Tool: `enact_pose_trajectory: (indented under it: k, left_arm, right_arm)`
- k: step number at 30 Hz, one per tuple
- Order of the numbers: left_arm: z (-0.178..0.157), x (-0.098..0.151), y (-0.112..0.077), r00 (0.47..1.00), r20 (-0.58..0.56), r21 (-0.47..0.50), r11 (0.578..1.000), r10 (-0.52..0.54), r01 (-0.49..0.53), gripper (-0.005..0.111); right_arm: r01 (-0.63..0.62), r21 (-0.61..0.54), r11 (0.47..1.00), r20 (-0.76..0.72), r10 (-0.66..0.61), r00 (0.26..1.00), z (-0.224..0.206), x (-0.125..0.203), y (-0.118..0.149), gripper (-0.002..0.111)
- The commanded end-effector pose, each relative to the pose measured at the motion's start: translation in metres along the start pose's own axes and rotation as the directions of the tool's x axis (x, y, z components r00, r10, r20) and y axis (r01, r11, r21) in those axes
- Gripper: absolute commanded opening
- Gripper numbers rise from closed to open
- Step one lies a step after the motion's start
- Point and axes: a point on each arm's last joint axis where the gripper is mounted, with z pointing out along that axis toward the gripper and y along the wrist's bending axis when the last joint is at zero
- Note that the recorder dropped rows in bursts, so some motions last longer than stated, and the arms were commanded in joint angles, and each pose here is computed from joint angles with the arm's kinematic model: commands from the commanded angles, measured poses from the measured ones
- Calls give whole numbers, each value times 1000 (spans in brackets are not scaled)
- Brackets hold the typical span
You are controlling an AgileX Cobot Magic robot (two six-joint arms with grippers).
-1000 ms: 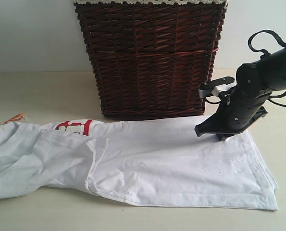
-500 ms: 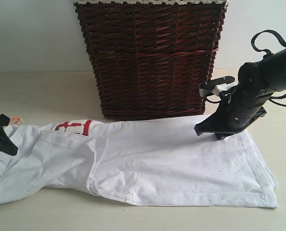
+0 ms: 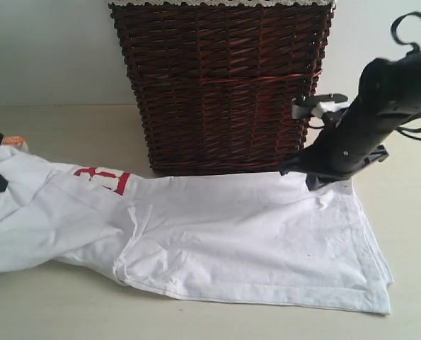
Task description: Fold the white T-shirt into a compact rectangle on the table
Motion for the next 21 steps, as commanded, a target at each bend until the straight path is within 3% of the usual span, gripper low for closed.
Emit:
enact_pose_trajectory:
  k: [1, 7, 11, 17, 21]
  left_arm:
    - [-19, -10, -51, 998, 47, 17, 999, 48, -48, 0]
    - [-18, -11, -131, 994, 55, 65, 993, 95, -99, 0]
    - [-5, 0, -193, 972, 69, 104, 967, 226, -232, 0]
    - [20, 35, -279, 928, 155, 189, 912, 338, -363, 0]
    - [38, 56, -314, 895, 209, 214, 875, 393, -435, 0]
  right_arm:
    - [14, -117, 993, 51, -8, 999, -47, -9, 16, 0]
    - [55, -241, 969, 58, -42, 997, -110, -2, 33, 0]
    - [89, -259, 962, 132, -55, 990, -151, 5, 39, 0]
    - [134, -251, 959, 258, -67, 964, -197, 15, 44, 0]
    - [146, -258, 955, 306, -63, 950, -215, 21, 46, 0]
